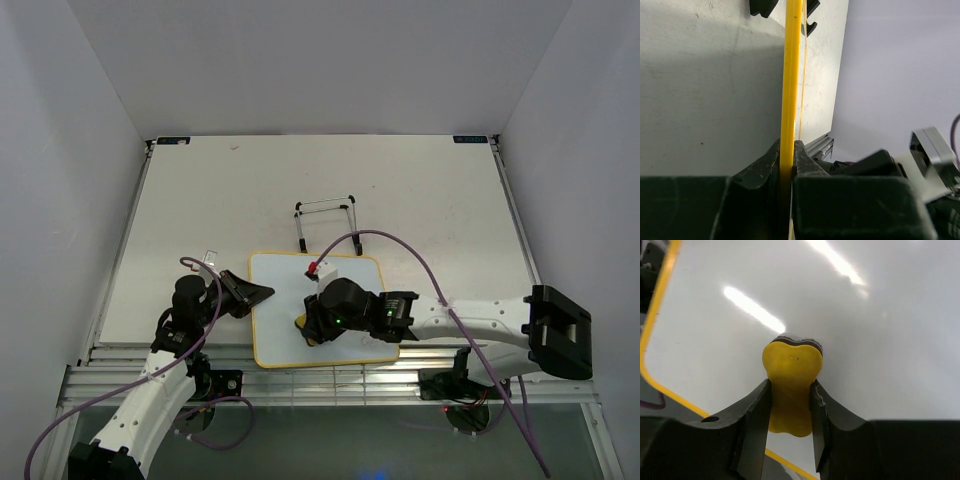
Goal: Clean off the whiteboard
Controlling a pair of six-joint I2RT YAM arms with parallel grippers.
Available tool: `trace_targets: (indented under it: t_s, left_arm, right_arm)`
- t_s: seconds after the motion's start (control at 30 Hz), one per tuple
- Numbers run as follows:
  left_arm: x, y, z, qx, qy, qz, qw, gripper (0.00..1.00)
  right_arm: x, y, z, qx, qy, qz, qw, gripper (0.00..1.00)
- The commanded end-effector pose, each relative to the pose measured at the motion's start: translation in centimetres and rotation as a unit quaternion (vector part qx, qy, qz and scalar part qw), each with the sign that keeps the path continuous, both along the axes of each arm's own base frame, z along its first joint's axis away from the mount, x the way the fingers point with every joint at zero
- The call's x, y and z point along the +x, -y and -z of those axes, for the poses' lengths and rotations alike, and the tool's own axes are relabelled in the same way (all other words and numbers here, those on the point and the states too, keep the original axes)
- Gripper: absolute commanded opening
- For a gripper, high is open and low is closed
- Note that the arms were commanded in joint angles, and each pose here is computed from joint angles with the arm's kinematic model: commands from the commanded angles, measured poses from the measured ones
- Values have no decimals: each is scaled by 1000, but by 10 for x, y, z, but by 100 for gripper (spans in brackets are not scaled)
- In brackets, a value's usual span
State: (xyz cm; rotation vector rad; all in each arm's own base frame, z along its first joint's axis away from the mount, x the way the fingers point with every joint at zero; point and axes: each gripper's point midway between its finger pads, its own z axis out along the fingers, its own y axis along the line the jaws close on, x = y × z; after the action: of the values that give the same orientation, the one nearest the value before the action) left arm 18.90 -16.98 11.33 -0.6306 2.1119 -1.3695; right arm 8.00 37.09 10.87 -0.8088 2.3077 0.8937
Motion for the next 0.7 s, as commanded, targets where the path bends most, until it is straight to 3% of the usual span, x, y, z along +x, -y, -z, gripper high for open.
trace_targets:
  t_s: [0.0,0.27,0.47,0.67]
  left_arm:
    - [-3,5,-8,-18,-10,8,1000,0]
    - [-5,4,-6,-18,-13,7,1000,0]
    - [-5,3,-4,-17,-16,3,1000,0]
    - [-4,3,-6,-16,-14,1,1000,0]
  right_arm:
    - [7,77,68,-131,-28,65,989,20]
    - [6,159,101,-129,-90,147,977,20]
    - [3,186,110,-89,-123,184,971,21]
    - [-3,204,121,-101,-158,220,957,20]
